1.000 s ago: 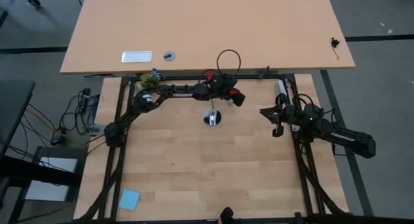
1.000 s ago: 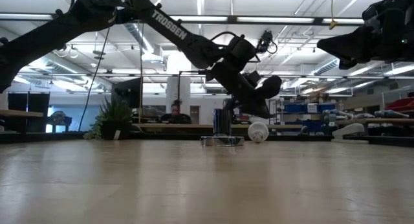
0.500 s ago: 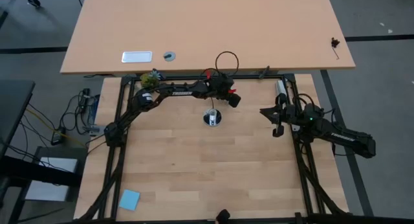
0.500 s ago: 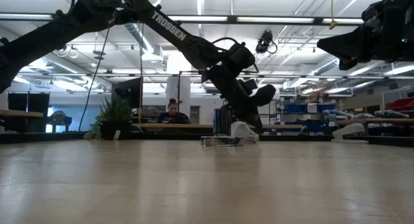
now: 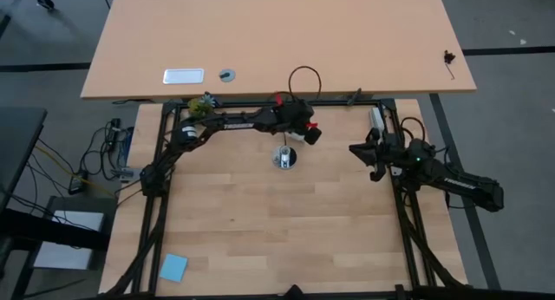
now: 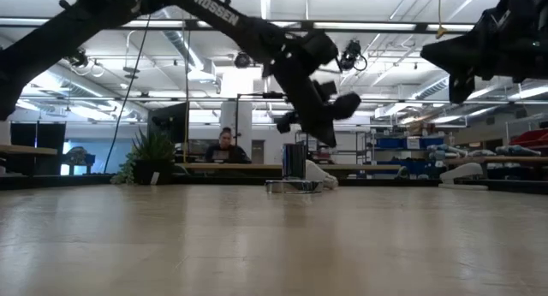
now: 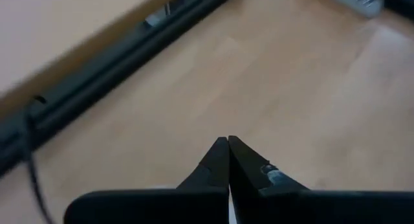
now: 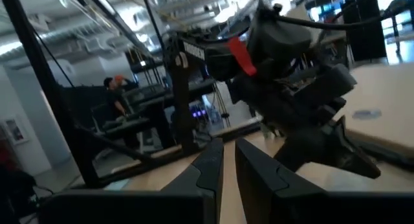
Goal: Screw lightbulb
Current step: Insert the lightbulb into the lamp
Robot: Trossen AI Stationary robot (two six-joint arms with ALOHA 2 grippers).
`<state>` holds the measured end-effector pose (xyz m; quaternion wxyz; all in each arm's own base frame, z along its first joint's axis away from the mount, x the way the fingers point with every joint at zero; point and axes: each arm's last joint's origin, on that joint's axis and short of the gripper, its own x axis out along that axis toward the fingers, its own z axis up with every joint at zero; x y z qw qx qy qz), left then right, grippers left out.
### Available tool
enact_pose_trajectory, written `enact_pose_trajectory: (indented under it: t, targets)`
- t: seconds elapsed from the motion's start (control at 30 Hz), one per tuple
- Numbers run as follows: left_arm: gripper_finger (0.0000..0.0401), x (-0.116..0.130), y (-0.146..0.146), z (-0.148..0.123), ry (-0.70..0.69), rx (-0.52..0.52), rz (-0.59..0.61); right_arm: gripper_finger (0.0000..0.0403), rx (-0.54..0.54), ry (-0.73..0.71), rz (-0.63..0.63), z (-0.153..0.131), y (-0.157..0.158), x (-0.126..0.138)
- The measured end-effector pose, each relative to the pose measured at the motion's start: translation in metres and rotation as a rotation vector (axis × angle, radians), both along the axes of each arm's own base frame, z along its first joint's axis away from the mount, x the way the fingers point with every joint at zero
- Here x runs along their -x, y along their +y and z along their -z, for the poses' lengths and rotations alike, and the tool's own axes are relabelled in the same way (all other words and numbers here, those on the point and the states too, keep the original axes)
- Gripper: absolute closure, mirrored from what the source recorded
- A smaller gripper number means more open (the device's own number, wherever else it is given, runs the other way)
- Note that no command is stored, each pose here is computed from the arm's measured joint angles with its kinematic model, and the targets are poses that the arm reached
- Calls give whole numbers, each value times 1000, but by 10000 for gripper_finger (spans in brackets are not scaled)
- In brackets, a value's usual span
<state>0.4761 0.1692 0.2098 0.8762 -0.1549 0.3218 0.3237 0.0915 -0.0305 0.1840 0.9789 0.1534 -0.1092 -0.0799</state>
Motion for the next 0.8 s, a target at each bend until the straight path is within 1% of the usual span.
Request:
enact_pose_trajectory:
  t: [0.07, 0.1, 0.23, 0.33, 0.4, 0.5, 0.6, 0.67, 0.8]
  targets:
    - [400, 5, -1, -10, 22, -9, 1, 353, 11, -27, 0, -3, 0, 1]
    - [400, 8, 0, -10, 47, -16, -4, 353, 18, -47, 0, -5, 0, 1]
    - [400, 25, 16, 0, 191, 8, -67, 353, 14, -105, -6, -10, 1, 2]
    - [401, 35, 28, -1, 228, 3, -132, 353, -8, -116, -13, -11, 1, 3]
    - [401, 38, 35, 0, 229, 4, -150, 353, -31, -113, -18, -10, 1, 2]
    - [401, 41, 45, 0, 203, 54, -108, 353, -60, -110, -23, -9, 1, 2]
    - [401, 41, 50, 7, 199, 110, -65, 353, -73, -99, -25, -8, 0, 1]
    - [401, 39, 49, 10, 199, 117, -26, 353, -81, -81, -24, -7, 0, -1]
    - [401, 29, 40, 7, 127, 128, 76, 353, -114, -47, -26, -4, -2, -4]
